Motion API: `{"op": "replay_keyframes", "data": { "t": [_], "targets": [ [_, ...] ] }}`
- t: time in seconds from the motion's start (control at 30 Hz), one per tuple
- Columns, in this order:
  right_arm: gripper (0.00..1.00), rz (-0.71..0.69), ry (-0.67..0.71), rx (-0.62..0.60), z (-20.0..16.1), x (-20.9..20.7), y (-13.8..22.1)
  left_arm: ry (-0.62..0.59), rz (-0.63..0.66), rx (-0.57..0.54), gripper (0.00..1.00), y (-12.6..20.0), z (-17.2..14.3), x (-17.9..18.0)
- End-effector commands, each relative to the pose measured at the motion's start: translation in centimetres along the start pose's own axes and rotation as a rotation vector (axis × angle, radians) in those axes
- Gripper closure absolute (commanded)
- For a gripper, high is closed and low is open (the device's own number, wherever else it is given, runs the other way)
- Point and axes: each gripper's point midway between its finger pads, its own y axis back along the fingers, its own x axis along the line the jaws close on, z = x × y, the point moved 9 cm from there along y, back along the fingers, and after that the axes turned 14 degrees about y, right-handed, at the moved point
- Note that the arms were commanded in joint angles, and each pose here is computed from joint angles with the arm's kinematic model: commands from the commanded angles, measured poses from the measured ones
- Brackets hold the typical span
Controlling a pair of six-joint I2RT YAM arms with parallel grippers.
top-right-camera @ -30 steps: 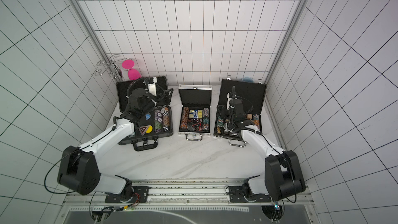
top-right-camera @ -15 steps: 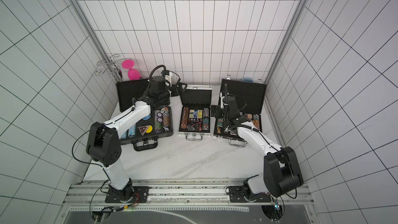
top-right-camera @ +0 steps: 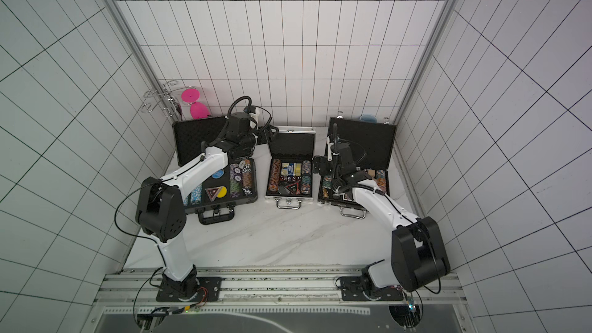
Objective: Close the poker set cases
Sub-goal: Close the lid of the poker set case.
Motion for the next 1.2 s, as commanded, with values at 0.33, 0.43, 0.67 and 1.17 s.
{"op": "replay_keyframes", "data": {
  "t": [0.33, 0.43, 0.67, 1.17],
  "targets": [
    [0.17, 0.067, -0.159, -0.083, 4.8, -3.2, 1.7, 0.006, 0.027, 0.048, 0.39, -0.4, -1.5, 1.1],
    [0.2, 0.128, -0.222, -0.071, 4.5, -4.0, 1.4, 0.01, 0.033, 0.055, 0.39, -0.1, -2.2, 1.6],
    [0.2, 0.237, -0.333, -0.151, 5.5, -5.5, 1.4, 0.016, 0.038, 0.077, 0.4, 0.1, -3.7, 2.8],
    [0.21, 0.44, -0.343, -0.277, 10.0, -4.0, -1.6, 0.071, 0.031, 0.098, 0.4, 1.4, -5.7, 4.0]
  ]
}}
